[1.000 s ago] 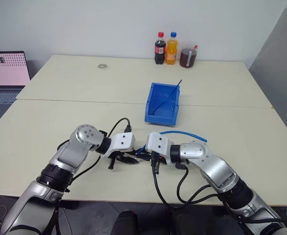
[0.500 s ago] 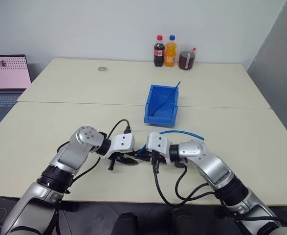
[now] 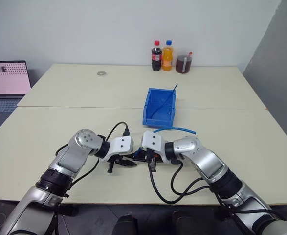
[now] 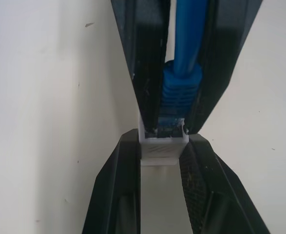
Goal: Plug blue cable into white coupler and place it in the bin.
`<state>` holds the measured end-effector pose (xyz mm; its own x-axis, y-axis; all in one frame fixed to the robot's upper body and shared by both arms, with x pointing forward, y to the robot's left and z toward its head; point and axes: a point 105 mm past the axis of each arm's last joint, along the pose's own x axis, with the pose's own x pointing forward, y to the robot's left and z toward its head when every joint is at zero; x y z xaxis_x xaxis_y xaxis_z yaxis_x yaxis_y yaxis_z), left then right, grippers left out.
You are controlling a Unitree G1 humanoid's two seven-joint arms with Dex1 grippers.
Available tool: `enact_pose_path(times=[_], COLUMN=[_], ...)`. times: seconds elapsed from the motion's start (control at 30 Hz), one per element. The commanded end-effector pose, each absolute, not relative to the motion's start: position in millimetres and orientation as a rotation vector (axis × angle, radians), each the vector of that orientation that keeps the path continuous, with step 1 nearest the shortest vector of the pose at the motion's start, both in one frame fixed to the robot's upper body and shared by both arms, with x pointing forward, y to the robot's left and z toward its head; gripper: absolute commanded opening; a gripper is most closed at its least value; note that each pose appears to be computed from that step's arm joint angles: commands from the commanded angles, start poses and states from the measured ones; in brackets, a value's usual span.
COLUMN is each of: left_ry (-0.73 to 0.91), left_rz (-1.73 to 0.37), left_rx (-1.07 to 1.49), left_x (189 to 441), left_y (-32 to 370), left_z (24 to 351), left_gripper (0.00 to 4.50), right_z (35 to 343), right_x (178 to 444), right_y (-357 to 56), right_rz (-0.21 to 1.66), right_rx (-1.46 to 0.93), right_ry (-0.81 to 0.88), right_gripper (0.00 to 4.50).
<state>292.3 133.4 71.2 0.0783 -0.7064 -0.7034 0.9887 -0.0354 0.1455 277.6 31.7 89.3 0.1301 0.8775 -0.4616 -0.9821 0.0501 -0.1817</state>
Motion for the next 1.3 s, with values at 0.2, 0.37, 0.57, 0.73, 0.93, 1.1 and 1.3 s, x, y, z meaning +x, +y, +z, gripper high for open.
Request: enact_pose_path(times=[0.2,0.37,0.57,0.73,0.93,1.1,1.3], left_ry=[0.473,0.471,0.463,0.461,0.466,0.462,0.458], left_rz=[-1.527,-1.527,-1.522,-1.516,-1.505,-1.497,-1.497], left_rx=[0.711,0.708,0.702,0.701,0.694,0.696,0.692], left_x=[280.8,280.4,280.7,279.7,277.6,278.1,277.0], left_y=[115.1,115.2,114.7,116.4,119.5,120.7,121.2], left_z=[64.6,64.0,64.3,63.8,62.2,60.8,59.3], left_gripper=[0.78,0.78,0.78,0.78,0.78,0.78,0.78], right_z=[27.2,25.7,18.8,10.3,-3.8,-10.2,-19.5], right_x=[242.0,241.7,243.8,240.5,235.8,233.3,229.6], right_y=[37.9,43.8,43.1,42.3,34.2,31.3,26.4], right_rz=[1.552,1.546,1.543,1.549,1.548,1.545,1.543], right_rx=[-0.527,-0.471,-0.538,-0.562,-0.580,-0.555,-0.553], right_ry=[0.543,0.585,0.603,0.627,0.674,0.723,0.770], right_gripper=[0.13,0.13,0.13,0.13,0.13,0.13,0.13])
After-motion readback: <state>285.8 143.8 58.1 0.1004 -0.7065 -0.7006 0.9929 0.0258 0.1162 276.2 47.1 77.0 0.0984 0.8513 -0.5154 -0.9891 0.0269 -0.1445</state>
